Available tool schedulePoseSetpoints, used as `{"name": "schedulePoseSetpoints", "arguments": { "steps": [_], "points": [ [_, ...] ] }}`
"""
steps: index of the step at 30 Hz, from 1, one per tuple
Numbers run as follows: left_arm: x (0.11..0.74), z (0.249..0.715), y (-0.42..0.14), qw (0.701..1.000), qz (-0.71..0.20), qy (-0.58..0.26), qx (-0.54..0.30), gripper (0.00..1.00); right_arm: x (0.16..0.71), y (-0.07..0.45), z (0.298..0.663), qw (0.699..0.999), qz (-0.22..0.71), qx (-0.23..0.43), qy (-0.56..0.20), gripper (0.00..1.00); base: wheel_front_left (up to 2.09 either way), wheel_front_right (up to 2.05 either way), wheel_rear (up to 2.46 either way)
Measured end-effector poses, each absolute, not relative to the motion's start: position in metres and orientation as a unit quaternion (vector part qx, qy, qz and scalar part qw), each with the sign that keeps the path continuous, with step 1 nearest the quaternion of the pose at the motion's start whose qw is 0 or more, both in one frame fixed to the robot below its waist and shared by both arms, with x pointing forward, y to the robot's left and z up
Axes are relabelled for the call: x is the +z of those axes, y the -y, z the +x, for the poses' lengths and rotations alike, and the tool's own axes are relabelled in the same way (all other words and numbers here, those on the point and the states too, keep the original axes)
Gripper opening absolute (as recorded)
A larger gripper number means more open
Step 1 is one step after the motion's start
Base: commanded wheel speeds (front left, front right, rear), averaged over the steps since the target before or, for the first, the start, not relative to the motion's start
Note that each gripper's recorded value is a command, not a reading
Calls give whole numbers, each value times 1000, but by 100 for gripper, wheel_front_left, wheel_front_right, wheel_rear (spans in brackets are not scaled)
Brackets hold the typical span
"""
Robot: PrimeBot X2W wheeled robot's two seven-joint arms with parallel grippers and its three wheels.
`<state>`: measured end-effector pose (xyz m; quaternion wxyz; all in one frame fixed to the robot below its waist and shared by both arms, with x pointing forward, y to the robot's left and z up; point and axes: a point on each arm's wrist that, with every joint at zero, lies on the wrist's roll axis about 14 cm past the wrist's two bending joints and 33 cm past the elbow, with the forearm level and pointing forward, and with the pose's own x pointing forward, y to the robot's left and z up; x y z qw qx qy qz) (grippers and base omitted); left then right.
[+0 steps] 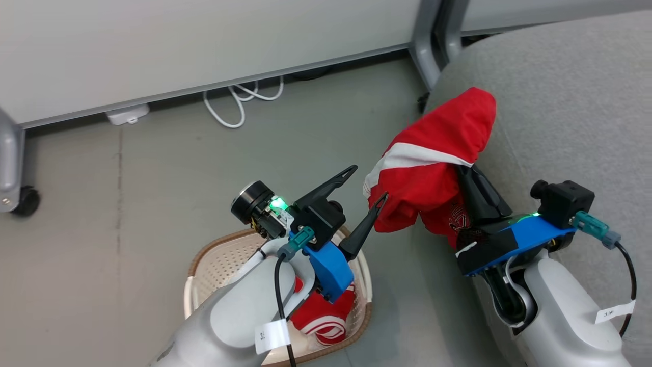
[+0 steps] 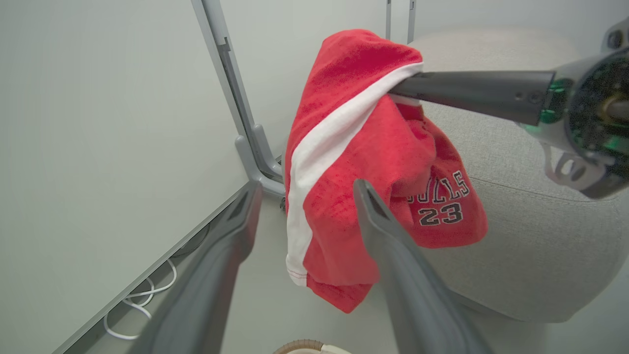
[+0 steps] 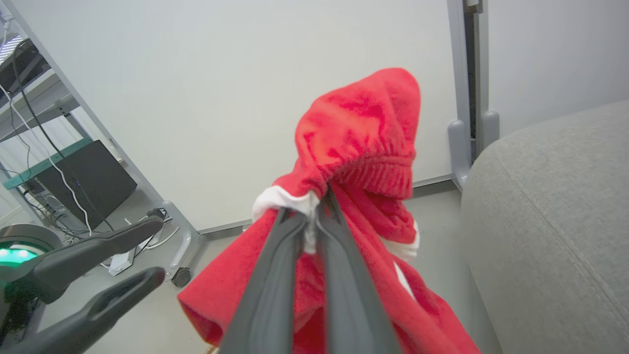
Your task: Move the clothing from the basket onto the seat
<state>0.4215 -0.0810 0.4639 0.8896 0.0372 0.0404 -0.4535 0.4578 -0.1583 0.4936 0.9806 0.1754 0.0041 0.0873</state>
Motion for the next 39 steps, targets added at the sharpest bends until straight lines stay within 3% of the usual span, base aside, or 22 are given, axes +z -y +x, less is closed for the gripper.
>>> {"name": "schedulePoseSetpoints", "arguments": {
  "steps": [23,39],
  "points": [
    [445,384,166,817,22,-51,-574,100,491,282,401,989,123,-79,8,0,0,0,0],
    [446,382,172,813,12,-50,-580,100,503,295,400,989,112,-97,31,0,0,0,0]
  ]
}}
